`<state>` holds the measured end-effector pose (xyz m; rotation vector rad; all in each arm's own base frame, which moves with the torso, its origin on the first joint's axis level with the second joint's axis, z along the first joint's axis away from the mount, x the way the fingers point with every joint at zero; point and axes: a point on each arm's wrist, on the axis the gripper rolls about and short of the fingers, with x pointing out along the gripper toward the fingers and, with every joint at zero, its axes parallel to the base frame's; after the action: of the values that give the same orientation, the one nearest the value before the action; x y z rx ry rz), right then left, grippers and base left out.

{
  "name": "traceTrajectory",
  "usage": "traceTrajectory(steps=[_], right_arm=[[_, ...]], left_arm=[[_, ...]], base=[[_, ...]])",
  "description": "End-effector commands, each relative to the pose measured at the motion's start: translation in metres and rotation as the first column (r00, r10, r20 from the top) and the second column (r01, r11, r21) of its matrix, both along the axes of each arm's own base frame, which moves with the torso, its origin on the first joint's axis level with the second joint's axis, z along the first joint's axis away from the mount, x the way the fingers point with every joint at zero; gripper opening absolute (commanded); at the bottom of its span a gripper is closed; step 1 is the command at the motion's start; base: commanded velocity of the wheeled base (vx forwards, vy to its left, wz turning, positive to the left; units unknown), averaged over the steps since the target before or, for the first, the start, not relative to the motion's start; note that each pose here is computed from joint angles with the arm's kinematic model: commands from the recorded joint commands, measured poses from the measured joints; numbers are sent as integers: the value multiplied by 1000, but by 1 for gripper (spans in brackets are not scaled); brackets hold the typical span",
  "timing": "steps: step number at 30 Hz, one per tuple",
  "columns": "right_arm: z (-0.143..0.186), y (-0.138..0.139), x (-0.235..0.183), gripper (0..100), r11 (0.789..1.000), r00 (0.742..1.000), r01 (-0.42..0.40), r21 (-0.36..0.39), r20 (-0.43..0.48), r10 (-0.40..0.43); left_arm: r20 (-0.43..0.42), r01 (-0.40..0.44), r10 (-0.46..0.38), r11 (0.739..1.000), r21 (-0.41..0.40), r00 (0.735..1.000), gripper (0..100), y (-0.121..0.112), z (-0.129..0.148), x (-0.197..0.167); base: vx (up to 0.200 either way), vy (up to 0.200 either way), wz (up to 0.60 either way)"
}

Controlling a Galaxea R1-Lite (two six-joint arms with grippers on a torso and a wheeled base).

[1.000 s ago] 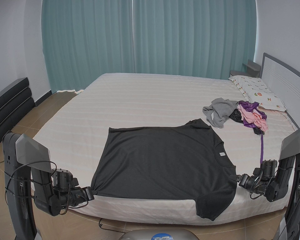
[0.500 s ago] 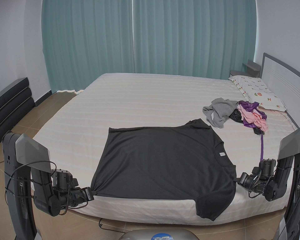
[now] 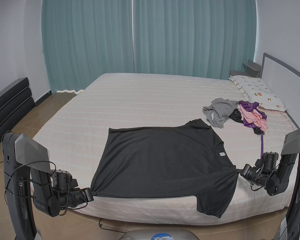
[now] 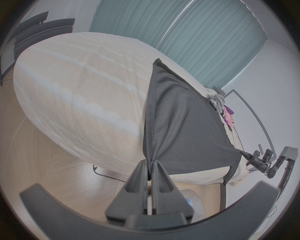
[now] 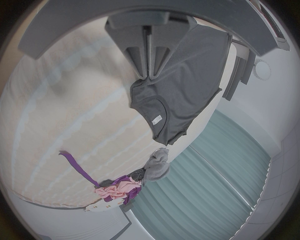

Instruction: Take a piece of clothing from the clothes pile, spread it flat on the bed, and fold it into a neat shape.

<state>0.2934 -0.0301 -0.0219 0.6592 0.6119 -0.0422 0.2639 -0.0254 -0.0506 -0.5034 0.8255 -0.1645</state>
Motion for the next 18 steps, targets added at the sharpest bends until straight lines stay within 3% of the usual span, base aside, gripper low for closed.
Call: traceTrajectory(steps=[1, 13, 14, 18], right_arm=[[12, -1, 12, 0, 1000, 999, -1, -5, 43, 2], [12, -1, 41, 0, 1000, 1000, -10, -2, -9, 10], [11, -1, 41, 100, 1000, 1000, -10, -3, -12, 10], [3, 1, 41, 100, 1000, 999, -19, -2, -31, 19]], left_arm=[[1, -1, 1, 1000, -1, 1000, 0, 0, 0, 0], [-2, 1, -1, 1000, 0, 1000, 0, 0, 0, 0], [-3, 0, 0, 1000, -1, 1000, 0, 0, 0, 0], [-4, 2, -2, 1000, 0, 1000, 0, -1, -1, 0]], base=[[0, 0, 0], [0, 0, 0], [0, 0, 0], [0, 0, 0]])
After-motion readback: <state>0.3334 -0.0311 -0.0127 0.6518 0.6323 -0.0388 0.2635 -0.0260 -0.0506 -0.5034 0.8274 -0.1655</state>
